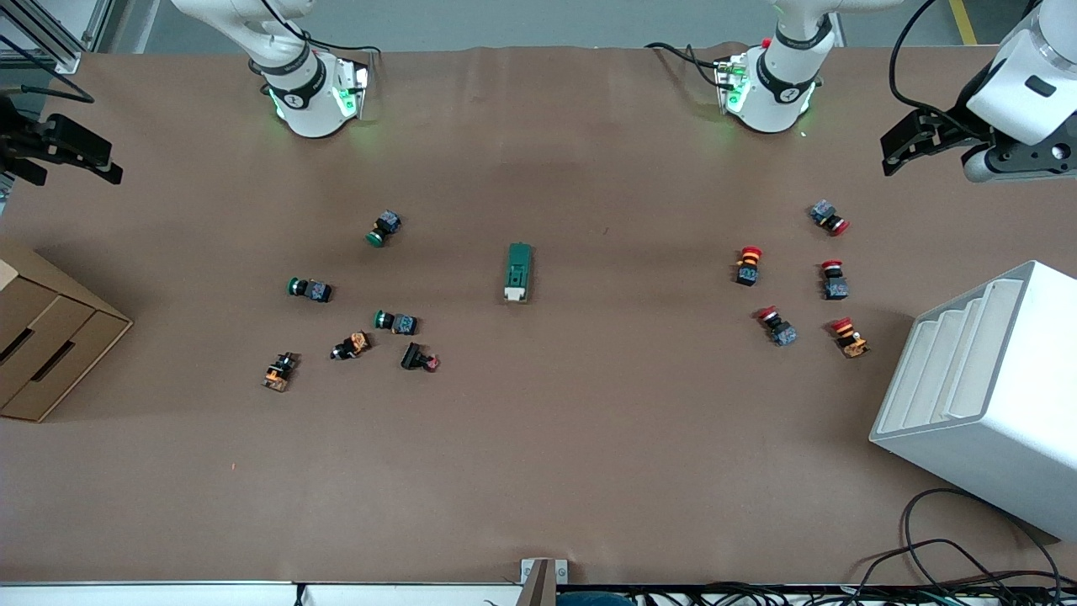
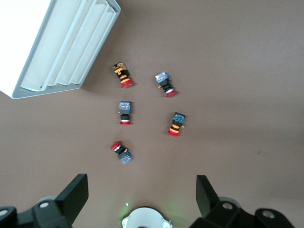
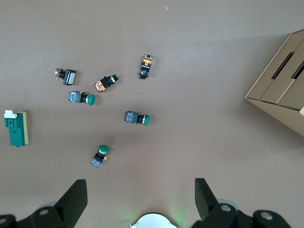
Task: Close load switch with both arms
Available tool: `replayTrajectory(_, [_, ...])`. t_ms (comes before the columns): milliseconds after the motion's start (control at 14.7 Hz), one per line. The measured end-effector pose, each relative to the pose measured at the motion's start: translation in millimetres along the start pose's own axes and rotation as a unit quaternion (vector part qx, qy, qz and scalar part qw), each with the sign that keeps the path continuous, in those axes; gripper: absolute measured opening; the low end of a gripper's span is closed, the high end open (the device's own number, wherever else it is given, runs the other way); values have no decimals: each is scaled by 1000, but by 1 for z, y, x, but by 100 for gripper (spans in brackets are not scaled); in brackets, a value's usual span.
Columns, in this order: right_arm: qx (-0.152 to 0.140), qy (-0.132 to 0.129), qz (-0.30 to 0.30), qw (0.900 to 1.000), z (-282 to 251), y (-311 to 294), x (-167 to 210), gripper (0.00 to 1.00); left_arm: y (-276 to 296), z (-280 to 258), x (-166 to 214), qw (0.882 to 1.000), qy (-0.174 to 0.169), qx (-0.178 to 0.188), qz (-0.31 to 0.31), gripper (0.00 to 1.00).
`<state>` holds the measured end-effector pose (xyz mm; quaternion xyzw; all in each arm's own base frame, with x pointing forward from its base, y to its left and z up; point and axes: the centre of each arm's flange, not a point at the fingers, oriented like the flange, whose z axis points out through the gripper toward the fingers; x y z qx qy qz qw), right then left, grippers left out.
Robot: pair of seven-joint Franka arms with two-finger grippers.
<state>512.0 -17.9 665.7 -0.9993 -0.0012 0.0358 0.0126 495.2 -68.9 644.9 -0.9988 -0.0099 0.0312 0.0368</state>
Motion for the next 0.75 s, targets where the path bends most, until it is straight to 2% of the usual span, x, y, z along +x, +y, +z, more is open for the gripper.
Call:
replayTrajectory(477, [-2, 0, -6, 1000, 0, 0, 0, 100, 0, -5, 4, 1000, 11, -1, 0, 100])
replayTrajectory(750, [-2, 0, -7, 1000, 0, 0, 0, 100, 5, -7, 8, 1000, 12, -21, 3, 100])
